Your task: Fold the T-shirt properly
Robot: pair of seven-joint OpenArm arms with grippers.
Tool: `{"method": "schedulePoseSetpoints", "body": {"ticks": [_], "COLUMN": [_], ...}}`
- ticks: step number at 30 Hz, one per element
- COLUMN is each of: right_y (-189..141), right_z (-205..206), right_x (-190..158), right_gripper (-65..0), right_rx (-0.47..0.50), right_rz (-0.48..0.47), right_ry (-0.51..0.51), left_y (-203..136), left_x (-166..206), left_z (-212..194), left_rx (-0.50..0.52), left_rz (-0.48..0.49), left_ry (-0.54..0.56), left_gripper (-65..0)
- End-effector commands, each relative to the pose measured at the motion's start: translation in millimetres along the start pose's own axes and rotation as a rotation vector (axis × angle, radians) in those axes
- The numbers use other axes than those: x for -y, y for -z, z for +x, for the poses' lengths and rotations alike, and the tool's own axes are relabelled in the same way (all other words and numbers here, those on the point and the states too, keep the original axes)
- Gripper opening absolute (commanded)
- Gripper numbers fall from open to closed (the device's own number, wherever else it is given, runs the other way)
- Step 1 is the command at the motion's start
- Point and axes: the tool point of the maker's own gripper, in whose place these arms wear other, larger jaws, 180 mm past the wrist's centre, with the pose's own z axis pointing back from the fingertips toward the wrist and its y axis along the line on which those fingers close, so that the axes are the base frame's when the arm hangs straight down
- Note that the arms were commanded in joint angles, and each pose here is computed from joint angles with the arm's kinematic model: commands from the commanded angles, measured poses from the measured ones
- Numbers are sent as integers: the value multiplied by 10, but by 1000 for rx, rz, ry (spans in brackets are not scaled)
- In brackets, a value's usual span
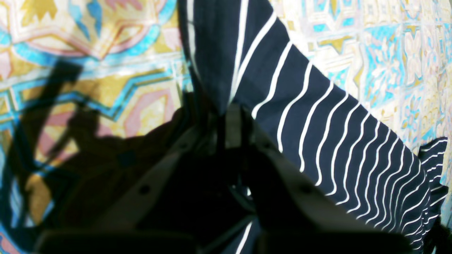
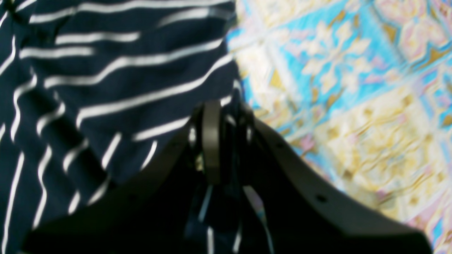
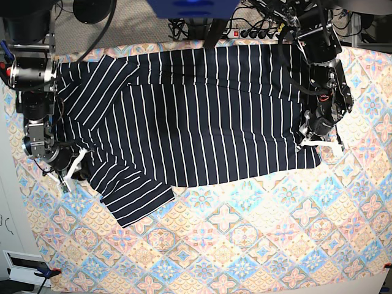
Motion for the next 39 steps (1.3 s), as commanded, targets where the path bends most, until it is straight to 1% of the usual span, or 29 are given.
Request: {"method": "schedulePoseSetpoints", "body": {"ticks": [1, 3, 13, 17, 18, 20, 21, 28, 34, 39], "right_y": [-64, -79, -79, -121, -160, -276, -322, -767, -1081, -1318], "right_z": [268, 246, 243, 230, 224, 175, 155, 149, 19, -73], "right_x": [186, 203, 201, 162, 165, 236, 229, 403, 514, 495], "right_gripper": [-619, -638, -639, -639, -639, -639, -639, -639, -639, -639], "right_rx": [66, 57, 60, 73, 82, 66, 55, 50, 10, -22], "right_rz": [-32, -33, -34, -31, -37, -64, -62, -184, -261, -299], "right_ry": [-13, -18, -13, -48, -61, -82, -91, -144, -160, -199], "left_y": [-58, -88, -93, -127, -146, -177, -183, -258, -482, -728], "left_x": [105, 163, 149, 107, 123, 184, 193, 95, 138, 136], "left_z": [232, 291, 276, 272, 294, 345, 358, 293, 301, 249], "left_rx": [55, 75, 72, 75, 85, 101, 105, 105, 141, 166], "left_rz": [-19, -30, -28, -21, -24, -36, -38, -21, -30, -29], "left_ry": [28, 40, 40, 47, 54, 64, 66, 84, 142, 201], "left_gripper": [-650, -650, -650, -650, -650, -650, -650, -650, -650, -650]}}
